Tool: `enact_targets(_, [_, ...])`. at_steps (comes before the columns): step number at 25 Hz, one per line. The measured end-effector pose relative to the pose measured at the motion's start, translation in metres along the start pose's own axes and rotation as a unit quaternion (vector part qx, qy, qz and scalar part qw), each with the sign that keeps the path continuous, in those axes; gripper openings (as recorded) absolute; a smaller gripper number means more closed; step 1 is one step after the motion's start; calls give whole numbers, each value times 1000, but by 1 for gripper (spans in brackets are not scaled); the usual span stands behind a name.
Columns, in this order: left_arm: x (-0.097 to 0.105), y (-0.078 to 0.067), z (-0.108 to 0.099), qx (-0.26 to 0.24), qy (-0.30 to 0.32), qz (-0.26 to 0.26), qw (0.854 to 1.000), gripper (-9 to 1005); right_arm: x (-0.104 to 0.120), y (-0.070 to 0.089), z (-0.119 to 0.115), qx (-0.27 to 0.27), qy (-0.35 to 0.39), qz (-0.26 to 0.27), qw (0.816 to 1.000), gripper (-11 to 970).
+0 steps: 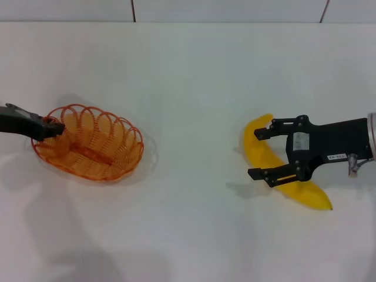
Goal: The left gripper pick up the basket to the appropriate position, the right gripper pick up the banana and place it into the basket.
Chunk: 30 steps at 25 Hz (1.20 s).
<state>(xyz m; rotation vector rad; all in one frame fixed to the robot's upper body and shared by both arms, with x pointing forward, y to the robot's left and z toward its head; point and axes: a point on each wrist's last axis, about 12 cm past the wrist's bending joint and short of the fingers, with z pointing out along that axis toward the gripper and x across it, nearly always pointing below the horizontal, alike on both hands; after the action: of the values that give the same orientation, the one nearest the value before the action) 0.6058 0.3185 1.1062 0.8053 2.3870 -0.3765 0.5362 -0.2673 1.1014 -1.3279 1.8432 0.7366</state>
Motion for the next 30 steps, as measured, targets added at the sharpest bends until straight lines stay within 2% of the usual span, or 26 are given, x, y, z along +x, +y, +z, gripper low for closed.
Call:
enact_targets(6, [-3, -2, 0, 2, -4, 3, 1000, 199, 1, 0, 0, 0, 4, 0, 1000, 880])
enact_targets(21, [-20, -14, 3, 17, -41, 25, 999, 205, 2, 0, 0, 1, 12, -1, 1000, 879])
enact_targets(30, [-18, -16, 5, 19, -34, 29, 999, 152, 2, 0, 0, 0, 12, -1, 1000, 879])
